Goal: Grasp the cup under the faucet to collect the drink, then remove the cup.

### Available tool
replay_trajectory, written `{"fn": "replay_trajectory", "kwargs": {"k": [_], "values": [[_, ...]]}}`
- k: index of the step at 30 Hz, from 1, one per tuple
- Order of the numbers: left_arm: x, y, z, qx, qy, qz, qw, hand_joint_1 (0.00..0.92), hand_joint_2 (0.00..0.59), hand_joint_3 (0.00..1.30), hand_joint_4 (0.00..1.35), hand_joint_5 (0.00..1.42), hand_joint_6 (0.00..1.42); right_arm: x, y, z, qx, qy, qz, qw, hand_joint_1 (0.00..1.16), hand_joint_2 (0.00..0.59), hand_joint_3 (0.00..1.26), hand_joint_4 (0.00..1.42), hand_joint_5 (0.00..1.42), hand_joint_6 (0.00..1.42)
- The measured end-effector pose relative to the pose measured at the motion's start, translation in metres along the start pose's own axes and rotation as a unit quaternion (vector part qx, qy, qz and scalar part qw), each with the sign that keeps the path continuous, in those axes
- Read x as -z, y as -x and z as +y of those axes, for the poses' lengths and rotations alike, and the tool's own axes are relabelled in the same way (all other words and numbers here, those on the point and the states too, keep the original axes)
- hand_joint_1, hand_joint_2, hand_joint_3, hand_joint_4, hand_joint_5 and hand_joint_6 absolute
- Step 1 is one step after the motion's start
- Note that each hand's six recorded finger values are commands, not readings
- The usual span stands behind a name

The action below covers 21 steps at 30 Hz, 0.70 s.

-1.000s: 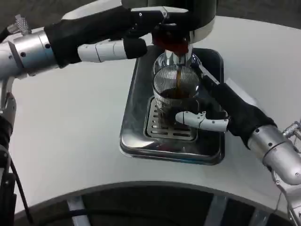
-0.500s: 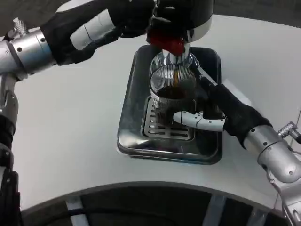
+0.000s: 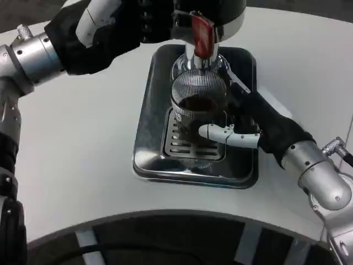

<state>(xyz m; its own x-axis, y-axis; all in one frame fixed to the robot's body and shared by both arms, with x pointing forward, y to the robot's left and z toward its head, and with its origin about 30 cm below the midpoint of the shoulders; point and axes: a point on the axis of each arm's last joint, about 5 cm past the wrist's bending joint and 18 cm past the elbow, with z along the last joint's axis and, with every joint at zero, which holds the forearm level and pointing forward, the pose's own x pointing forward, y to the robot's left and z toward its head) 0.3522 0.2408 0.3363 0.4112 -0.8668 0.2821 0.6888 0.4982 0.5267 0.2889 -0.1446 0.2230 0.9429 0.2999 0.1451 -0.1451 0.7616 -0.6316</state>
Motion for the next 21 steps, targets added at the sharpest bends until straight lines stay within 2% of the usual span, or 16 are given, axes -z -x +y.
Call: {"fn": "replay_trajectory", "kwargs": {"k": [7, 21], "values": [[-0.0053, 0.001, 0.002, -0.001, 0.021, -0.018, 0.9996, 0.0, 0.087, 0.21, 0.1, 0.23, 0.3, -0.0009, -0.001, -0.0004, 0.001, 0.0, -0.002, 1.0, 0.59, 0.188, 0.0, 0.0, 0.0, 0.0], [-0.013, 0.009, 0.004, -0.008, 0.02, -0.024, 0.9995, 0.0, 0.092, 0.25, 0.18, 0.29, 0.32, -0.0057, -0.005, 0.0019, 0.0, 0.007, -0.01, 0.9999, 0.59, 0.19, 0.0, 0.0, 0.0, 0.0]]}}
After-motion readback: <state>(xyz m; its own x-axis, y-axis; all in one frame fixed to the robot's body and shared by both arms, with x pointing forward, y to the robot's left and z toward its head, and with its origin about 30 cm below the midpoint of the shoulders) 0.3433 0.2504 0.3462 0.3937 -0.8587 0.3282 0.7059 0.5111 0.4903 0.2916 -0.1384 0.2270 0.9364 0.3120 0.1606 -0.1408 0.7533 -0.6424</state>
